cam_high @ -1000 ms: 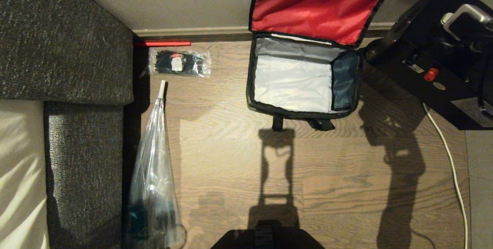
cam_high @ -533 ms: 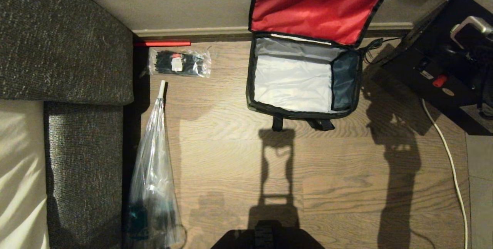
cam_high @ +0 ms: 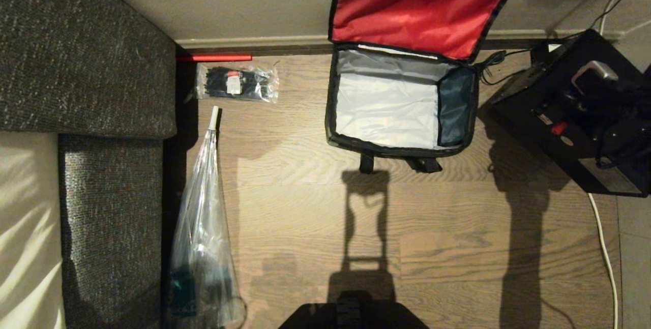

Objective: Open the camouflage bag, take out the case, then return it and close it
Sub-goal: Release the handle

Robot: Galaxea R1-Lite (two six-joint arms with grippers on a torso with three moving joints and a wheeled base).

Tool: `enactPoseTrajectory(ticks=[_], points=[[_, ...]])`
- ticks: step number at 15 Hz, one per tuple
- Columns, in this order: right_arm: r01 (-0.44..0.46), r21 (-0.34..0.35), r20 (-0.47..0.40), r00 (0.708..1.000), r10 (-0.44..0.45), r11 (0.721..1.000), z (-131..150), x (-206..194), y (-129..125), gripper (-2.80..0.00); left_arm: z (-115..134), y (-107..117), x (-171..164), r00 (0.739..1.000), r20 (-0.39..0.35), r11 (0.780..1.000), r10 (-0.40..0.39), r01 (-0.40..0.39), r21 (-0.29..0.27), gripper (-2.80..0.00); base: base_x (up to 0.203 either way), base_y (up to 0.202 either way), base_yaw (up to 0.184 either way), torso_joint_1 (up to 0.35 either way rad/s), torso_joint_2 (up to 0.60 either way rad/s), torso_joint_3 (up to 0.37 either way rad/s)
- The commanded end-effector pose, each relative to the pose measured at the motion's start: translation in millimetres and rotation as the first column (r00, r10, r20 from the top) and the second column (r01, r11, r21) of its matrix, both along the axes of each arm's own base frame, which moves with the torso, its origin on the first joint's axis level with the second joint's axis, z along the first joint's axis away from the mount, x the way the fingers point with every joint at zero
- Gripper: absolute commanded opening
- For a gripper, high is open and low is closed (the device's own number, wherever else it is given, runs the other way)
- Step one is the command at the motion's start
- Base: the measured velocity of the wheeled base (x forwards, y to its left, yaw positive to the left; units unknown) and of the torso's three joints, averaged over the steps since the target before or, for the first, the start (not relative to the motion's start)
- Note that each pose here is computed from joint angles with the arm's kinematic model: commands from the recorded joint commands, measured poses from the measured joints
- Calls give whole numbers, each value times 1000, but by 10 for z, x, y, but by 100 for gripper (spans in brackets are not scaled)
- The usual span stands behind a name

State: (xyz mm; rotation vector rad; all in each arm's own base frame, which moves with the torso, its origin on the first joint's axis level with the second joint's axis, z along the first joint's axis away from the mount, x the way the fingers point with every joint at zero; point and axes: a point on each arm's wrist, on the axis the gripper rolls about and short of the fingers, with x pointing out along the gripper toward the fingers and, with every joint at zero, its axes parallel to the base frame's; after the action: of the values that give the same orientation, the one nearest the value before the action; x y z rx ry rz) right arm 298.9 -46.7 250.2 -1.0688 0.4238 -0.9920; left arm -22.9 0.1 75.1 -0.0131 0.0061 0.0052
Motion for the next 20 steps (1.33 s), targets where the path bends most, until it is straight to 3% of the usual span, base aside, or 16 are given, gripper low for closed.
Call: enactPoseTrajectory(ticks=[1,8,18,19,20], points=[[14,13,-59,998,-14,1000,-224,190,-48,-280,0,0,0,1000,0,1000,-1,1,-1,-280,0,0,0,0,0,0],[24,60,-102,995,-18,998,-620,479,-135,-280,0,0,0,1000,0,1000,-1,1,-1,-280,0,0,0,0,0,0],[30,80,-143,990,-19,996,-832,611,-167,-280,0,0,0,1000,0,1000,1,-1,-1,-280,0,0,0,0,0,0],[30,79,-155,988,-17,996,-848,606,-166,0,-1,0,-1,1000,1,1000,0,0,-1,-280,0,0,0,0,0,0],[14,81,-169,986,0,997,-877,599,-162,0,-1,0,-1,1000,1,1000,-1,1,-1,-280,0,0,0,0,0,0]])
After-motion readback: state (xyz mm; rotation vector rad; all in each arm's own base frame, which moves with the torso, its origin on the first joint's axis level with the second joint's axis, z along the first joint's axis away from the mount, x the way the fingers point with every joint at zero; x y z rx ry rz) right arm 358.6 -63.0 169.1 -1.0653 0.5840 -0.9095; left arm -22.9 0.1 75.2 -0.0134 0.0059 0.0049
